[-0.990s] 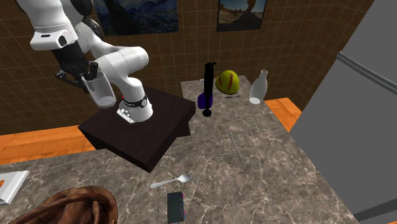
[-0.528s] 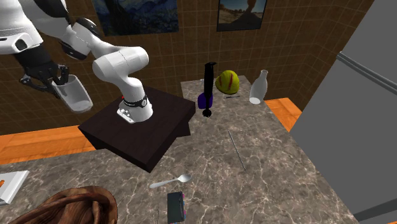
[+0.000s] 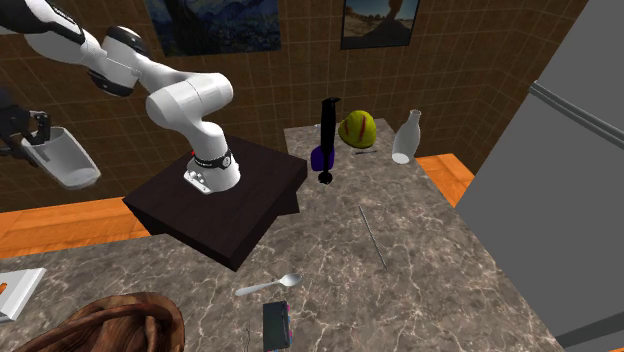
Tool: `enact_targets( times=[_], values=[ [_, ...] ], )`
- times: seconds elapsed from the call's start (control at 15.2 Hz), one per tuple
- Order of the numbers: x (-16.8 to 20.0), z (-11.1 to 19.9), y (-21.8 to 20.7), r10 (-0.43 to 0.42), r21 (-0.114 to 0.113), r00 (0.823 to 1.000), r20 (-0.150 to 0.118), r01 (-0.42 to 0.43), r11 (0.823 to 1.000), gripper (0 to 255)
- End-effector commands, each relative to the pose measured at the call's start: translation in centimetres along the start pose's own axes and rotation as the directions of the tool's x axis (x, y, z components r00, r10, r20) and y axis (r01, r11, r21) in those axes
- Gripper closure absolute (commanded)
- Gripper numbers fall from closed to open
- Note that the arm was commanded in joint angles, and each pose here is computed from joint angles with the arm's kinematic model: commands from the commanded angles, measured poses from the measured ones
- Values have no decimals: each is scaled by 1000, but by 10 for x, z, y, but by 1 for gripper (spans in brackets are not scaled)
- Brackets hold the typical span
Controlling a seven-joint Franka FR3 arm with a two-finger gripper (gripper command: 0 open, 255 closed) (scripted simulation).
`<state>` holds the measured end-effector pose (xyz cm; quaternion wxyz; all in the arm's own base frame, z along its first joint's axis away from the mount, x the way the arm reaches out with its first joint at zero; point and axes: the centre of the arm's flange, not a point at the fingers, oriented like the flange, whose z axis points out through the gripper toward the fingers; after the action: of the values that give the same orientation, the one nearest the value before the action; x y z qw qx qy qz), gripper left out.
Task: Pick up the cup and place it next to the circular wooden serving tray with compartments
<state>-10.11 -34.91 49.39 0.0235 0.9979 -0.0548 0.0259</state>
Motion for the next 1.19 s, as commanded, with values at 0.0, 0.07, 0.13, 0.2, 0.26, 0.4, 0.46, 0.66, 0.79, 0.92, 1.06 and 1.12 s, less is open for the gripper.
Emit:
enact_targets(
  times=[0.0, 0.07, 0.13, 0.2, 0.26, 0.4, 0.46, 0.66, 0.79, 0.92, 1.06, 1.12],
  values=[
    [-14, 2, 21, -1, -2, 1000, 3, 1, 1000, 255],
    [-22, 2, 32, -1, -2, 1000, 3, 1, 1000, 255],
    [-29, 2, 43, -1, -2, 1000, 3, 1, 1000, 255],
    [-37, 2, 53, -1, -2, 1000, 3, 1, 1000, 255],
    [-44, 2, 64, -1, -2, 1000, 3, 1, 1000, 255],
    [-50, 7, 72, -1, -2, 1000, 3, 1, 1000, 255],
    [-50, 13, 72, -1, -2, 1000, 3, 1, 1000, 255],
    [-51, 28, 71, -1, -2, 1000, 3, 1, 1000, 255],
    [-52, 39, 71, -1, -2, 1000, 3, 1, 1000, 255],
    [-52, 49, 70, -1, -2, 1000, 3, 1, 1000, 255],
    [-53, 60, 70, -1, -2, 1000, 3, 1, 1000, 255],
    [-53, 65, 70, -1, -2, 1000, 3, 1, 1000, 255]
  ],
)
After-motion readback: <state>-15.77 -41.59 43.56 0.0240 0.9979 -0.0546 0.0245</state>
